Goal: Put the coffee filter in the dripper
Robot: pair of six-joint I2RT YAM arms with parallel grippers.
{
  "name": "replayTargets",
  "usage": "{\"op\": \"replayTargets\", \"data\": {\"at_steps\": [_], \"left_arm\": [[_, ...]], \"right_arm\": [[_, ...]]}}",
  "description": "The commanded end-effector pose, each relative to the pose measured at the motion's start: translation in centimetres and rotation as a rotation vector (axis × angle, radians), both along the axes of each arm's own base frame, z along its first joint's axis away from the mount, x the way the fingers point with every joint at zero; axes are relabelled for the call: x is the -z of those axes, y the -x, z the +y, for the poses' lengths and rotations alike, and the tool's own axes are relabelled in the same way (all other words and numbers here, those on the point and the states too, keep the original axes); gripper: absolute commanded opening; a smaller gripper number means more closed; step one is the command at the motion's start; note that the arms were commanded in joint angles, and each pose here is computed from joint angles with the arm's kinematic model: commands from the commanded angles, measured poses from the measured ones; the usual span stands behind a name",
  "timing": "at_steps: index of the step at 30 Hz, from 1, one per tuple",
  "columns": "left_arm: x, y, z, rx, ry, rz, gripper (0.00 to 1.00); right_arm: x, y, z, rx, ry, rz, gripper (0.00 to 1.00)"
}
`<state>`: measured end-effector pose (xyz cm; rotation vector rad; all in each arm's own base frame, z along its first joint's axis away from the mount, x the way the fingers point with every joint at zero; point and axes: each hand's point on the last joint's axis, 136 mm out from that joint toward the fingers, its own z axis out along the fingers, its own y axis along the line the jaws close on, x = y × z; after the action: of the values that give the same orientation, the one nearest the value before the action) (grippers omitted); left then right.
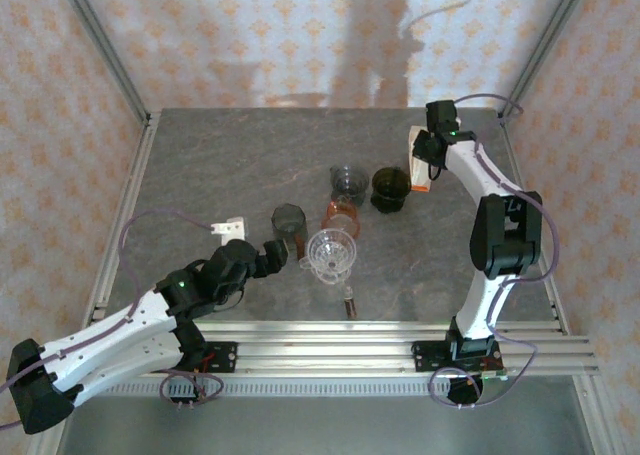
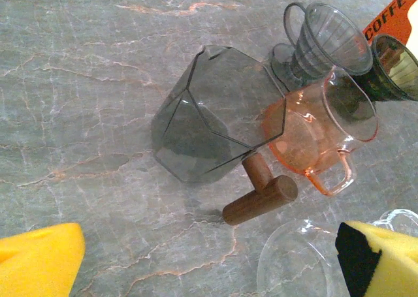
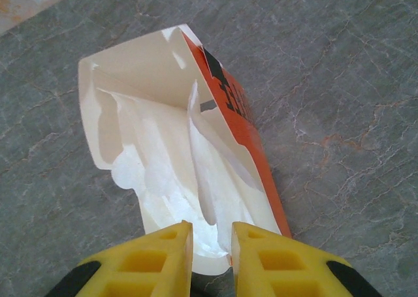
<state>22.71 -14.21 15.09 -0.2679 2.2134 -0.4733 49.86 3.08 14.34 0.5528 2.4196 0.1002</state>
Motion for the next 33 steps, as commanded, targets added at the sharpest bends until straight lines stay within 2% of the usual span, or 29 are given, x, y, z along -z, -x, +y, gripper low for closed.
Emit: {"op": "replayTargets", "data": {"at_steps": [1, 9, 16, 26, 33], "left_arm": [[0.1, -0.1, 0.3, -0.024, 0.022, -0.003, 1.00], [0.3, -0.2, 0.5, -0.031, 0.027, 0.004, 1.00], [0.5, -0.2, 0.6, -0.035, 0.030, 0.009, 1.00], [0.8, -0.3, 0.5, -0.036, 0.043, 0.016, 1.00], [0.9, -0.2, 0.4, -0.035, 0.048, 0.022, 1.00]], "right_arm": [[0.0, -0.5, -0.5, 0.018, 0.035, 0.003, 0.22], [0.5, -0.9, -0.6, 0.016, 0.051, 0.010, 0.18], [0.0, -0.8, -0.8, 0.000, 0.078, 0.003, 0.00], [-3.0, 0.1, -0.5, -0.012, 0.111, -0.049, 0.00], [-3.3, 0.4, -0.4, -0.016, 0.113, -0.049, 0.00]]}}
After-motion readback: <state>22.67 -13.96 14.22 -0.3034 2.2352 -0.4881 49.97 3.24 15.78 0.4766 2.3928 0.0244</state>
